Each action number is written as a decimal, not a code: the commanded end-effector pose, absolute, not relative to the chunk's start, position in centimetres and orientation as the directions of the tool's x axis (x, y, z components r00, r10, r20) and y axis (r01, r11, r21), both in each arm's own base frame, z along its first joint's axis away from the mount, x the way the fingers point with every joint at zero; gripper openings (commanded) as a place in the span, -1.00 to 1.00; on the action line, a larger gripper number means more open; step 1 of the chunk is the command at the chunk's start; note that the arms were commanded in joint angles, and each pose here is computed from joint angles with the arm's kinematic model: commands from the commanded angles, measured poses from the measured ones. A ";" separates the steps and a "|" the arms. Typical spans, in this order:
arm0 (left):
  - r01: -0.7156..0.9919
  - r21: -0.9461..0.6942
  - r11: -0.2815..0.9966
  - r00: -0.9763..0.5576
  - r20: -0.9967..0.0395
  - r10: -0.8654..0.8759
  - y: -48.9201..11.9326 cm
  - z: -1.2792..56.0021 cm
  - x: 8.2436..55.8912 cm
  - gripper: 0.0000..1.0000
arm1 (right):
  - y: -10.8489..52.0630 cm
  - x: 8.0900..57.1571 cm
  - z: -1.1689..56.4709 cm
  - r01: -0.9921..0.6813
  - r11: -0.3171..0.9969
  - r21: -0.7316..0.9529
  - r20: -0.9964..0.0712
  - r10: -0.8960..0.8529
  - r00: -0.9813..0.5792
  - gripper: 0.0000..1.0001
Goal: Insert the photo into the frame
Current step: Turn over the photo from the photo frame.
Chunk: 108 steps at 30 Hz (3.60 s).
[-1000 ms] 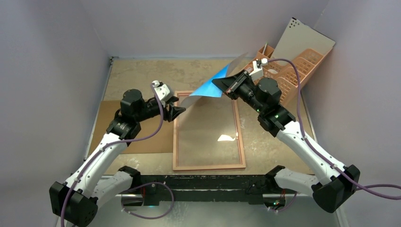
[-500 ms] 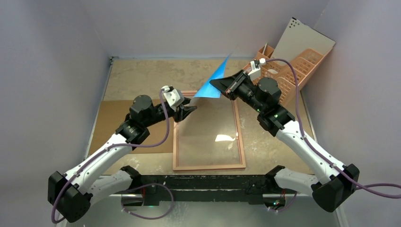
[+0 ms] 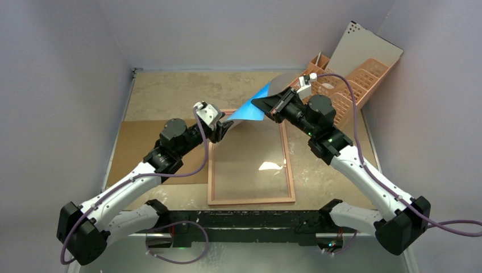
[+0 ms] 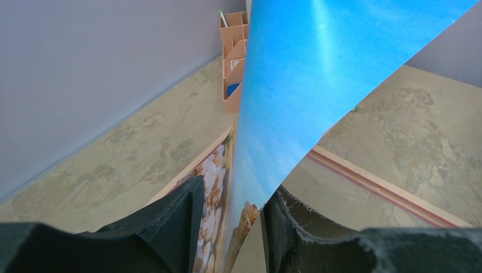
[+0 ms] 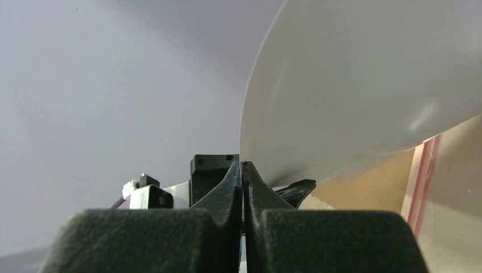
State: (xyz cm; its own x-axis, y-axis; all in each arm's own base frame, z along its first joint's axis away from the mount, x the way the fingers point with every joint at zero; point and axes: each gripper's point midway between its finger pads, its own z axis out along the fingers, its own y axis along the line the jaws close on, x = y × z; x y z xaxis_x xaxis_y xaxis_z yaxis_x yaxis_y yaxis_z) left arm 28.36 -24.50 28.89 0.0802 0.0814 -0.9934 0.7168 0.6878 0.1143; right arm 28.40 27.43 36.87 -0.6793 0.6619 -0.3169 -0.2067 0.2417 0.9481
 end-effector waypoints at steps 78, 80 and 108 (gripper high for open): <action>0.857 0.146 0.495 0.314 -0.908 -0.277 -19.5 58.6 13.3 -1.00 | 22.3 22.7 52.1 -0.885 0.447 0.132 -0.782 0.595 0.184 0.97; 0.849 0.135 0.511 0.312 -0.908 -0.279 -19.2 58.6 13.6 -1.00 | 23.2 21.6 52.2 -0.919 0.390 0.065 -0.800 0.571 0.186 0.97; 0.732 -0.060 0.679 0.251 -0.902 -0.350 -16.1 59.2 16.3 -1.00 | 25.9 18.4 52.3 -0.989 0.097 0.111 -0.835 0.549 -0.040 -0.39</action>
State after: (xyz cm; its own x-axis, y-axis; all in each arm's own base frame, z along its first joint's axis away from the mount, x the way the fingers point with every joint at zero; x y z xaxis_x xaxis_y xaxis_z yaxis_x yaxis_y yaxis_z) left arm 17.55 -16.39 57.57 0.2244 -0.3076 -0.9247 0.7082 0.7033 -0.0621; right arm 18.80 26.51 50.15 -0.0378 0.5106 -0.8590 -0.9911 0.0903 0.0973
